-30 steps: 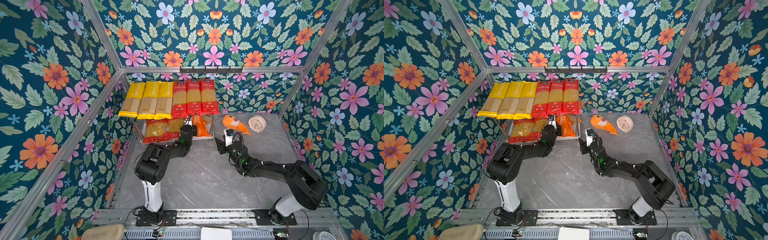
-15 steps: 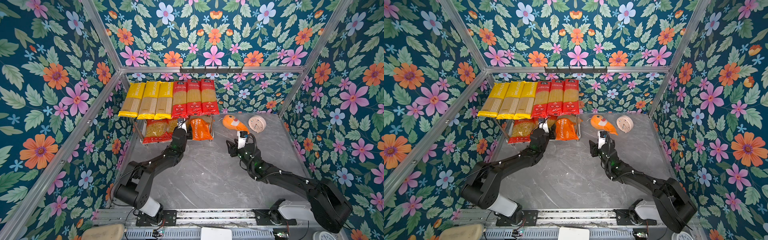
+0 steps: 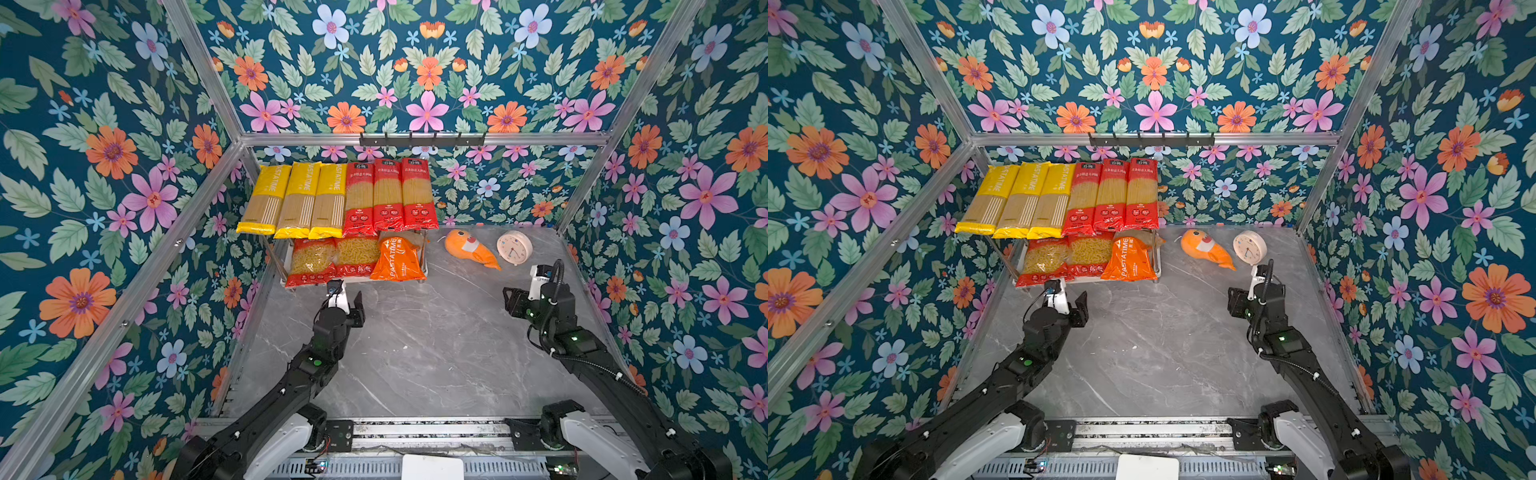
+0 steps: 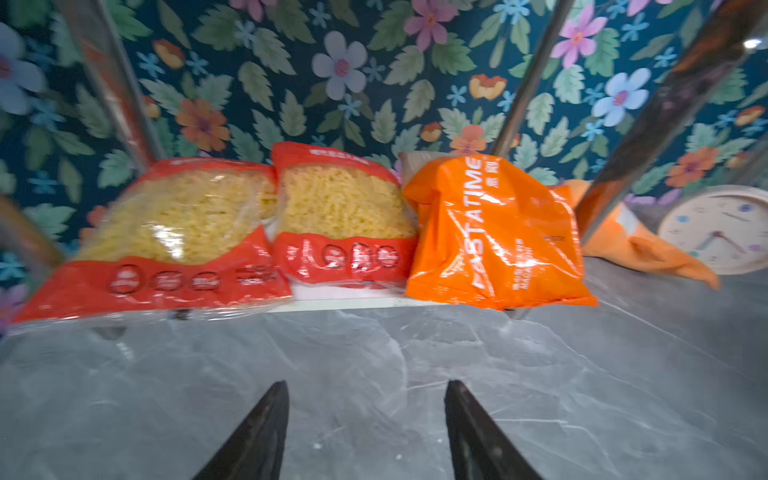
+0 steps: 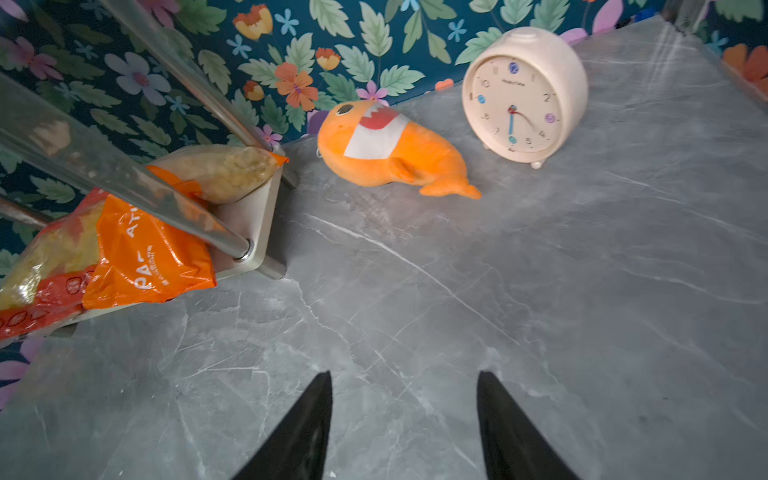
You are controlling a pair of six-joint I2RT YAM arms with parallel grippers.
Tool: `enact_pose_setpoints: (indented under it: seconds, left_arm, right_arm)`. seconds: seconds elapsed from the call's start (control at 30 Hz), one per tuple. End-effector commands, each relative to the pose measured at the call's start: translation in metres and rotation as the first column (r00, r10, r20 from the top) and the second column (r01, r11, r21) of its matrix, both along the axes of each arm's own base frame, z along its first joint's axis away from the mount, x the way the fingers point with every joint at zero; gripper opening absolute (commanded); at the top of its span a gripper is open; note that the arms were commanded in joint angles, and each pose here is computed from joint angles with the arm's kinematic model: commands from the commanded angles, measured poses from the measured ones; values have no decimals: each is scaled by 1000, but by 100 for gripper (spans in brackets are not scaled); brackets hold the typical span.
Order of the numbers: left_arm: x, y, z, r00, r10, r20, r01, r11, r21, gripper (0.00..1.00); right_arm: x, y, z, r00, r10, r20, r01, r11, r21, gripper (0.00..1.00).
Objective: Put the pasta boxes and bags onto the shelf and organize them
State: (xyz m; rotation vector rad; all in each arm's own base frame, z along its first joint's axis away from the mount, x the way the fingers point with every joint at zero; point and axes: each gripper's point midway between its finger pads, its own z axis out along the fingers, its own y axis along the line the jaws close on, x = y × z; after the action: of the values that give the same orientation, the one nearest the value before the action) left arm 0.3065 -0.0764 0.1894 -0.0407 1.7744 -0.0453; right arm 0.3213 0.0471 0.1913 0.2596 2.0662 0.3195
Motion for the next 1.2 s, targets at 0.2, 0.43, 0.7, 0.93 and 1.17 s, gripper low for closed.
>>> enact_pose_setpoints:
  seconds: [0.2, 0.43, 0.7, 0.93, 1.17]
  left_arm:
    - [8, 79, -13, 926, 350, 140, -369, 917, 151, 76]
    - [30, 99, -40, 945, 287, 158, -293, 956, 18, 81]
    - [63, 89, -63, 978, 153, 144, -170, 979, 115, 90]
    - [73, 118, -76, 960, 276, 47, -278, 960, 42, 100]
    - [73, 117, -76, 962, 270, 46, -272, 961, 51, 100]
  right_arm:
    - [-3, -103, -14, 937, -332, 112, 349, 914, -208, 67]
    - [16, -102, -46, 924, -314, 220, 355, 918, -179, 67]
    - [27, -91, -76, 931, -223, 288, 288, 935, -208, 69]
    - [38, -92, -85, 938, -216, 272, 278, 937, -213, 87]
    - [39, -93, -85, 937, -219, 271, 280, 937, -208, 99]
